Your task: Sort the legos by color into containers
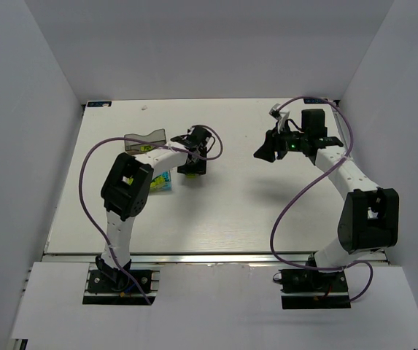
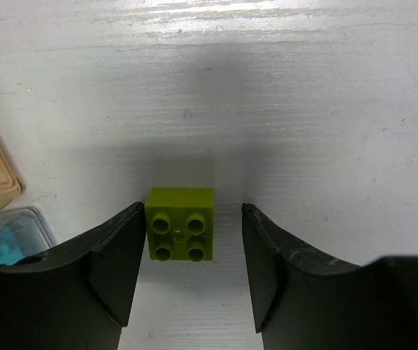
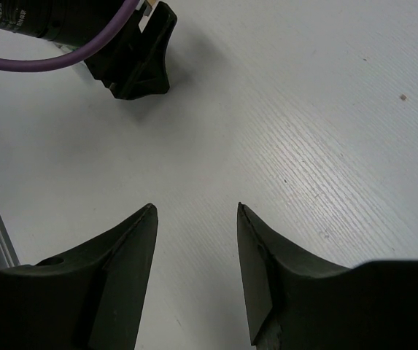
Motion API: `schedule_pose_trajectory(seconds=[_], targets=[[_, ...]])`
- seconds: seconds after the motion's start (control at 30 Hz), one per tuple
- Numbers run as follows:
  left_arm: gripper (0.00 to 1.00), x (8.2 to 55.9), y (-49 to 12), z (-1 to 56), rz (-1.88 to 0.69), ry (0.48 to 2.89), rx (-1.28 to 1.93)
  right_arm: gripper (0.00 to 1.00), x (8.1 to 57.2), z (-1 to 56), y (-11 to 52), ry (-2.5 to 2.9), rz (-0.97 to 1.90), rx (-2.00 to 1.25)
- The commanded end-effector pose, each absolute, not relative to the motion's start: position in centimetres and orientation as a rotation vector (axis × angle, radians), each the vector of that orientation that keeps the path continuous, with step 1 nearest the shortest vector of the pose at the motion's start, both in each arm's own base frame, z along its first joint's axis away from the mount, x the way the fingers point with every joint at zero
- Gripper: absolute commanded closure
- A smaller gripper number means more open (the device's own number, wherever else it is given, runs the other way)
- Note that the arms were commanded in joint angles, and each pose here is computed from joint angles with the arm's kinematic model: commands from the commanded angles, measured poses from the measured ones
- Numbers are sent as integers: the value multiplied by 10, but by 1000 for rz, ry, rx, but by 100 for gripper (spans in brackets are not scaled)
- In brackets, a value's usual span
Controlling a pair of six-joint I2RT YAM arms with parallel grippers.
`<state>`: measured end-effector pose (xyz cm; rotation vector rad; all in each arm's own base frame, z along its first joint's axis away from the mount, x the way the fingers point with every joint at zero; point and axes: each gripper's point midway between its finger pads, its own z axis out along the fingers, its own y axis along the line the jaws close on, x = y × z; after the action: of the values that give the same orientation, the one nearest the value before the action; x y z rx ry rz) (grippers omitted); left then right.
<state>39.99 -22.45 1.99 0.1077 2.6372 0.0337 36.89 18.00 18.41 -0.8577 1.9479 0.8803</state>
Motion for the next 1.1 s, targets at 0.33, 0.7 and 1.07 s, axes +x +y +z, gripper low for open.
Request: schedule_pose_trajectory(seconds=[0.33,0.7,1.07], targets=[[69,409,-232,55,-33,2548,51,47,368,187,179,1923,872,-867],[91,386,-223,141,-224,2367,-98,49,361,180,178,1934,888,-873],[92,350,-151,132,-108,2345,-303,59,354,177,185,1925,914,-912]])
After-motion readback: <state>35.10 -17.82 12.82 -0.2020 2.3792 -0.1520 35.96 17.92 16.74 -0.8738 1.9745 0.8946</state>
